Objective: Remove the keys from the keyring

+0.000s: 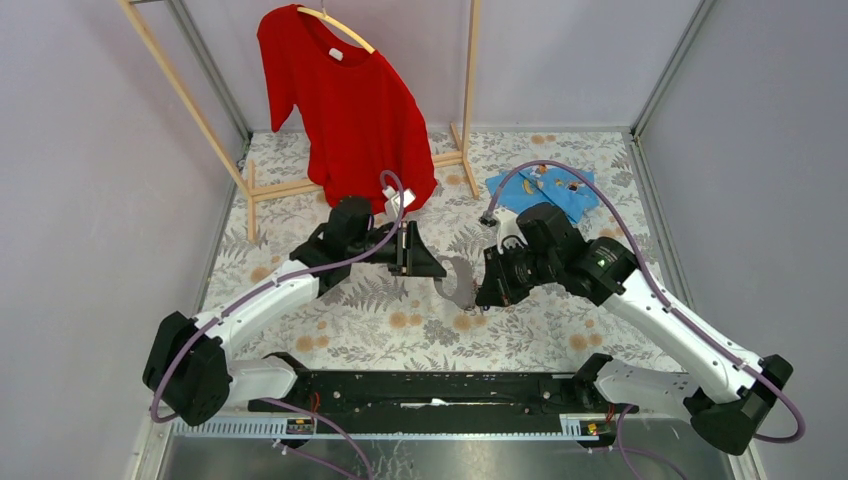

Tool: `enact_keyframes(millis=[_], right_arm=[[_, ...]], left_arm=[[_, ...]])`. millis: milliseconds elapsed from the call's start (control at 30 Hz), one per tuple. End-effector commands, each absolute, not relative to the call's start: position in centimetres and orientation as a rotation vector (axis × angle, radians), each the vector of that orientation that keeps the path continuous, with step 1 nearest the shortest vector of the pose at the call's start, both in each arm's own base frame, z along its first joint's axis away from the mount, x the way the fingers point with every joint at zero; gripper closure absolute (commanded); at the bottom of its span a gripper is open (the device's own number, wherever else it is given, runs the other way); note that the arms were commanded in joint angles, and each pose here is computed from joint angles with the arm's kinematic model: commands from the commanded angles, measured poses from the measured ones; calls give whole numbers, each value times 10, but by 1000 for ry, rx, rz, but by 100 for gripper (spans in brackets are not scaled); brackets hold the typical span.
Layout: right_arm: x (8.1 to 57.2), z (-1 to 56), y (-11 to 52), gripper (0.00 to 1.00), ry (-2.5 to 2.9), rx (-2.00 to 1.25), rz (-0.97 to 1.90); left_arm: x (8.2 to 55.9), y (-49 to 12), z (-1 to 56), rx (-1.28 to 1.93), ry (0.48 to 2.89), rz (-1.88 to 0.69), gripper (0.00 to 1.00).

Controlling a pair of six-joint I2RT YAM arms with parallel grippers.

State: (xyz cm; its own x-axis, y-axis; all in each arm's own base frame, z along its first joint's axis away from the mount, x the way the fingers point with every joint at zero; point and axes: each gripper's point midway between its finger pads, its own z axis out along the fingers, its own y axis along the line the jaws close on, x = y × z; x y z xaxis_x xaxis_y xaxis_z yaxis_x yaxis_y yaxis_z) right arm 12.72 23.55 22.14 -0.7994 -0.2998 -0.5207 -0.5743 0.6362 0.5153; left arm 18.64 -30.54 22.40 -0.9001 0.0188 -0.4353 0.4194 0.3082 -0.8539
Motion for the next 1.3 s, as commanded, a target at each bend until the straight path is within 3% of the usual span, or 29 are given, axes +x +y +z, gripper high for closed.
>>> enact_keyframes(millis=[0, 367, 667, 1033, 1267], right_arm=[[128, 229, 239, 100, 2454, -746, 964], [122, 200, 238, 100, 2534, -822, 946], [122, 189, 233, 100, 2512, -943, 886], [128, 188, 239, 100, 2474, -973, 884], [140, 178, 256, 100, 2500, -863, 914]], left_arm=[[194, -305, 231, 409, 2109, -1580, 59], [197, -283, 193, 392, 2068, -1300, 49], [202, -276, 244, 512, 1724, -1110, 48], [178, -319, 243, 693, 1548, -1072, 56], [184, -326, 210, 668, 1637, -1042, 61]])
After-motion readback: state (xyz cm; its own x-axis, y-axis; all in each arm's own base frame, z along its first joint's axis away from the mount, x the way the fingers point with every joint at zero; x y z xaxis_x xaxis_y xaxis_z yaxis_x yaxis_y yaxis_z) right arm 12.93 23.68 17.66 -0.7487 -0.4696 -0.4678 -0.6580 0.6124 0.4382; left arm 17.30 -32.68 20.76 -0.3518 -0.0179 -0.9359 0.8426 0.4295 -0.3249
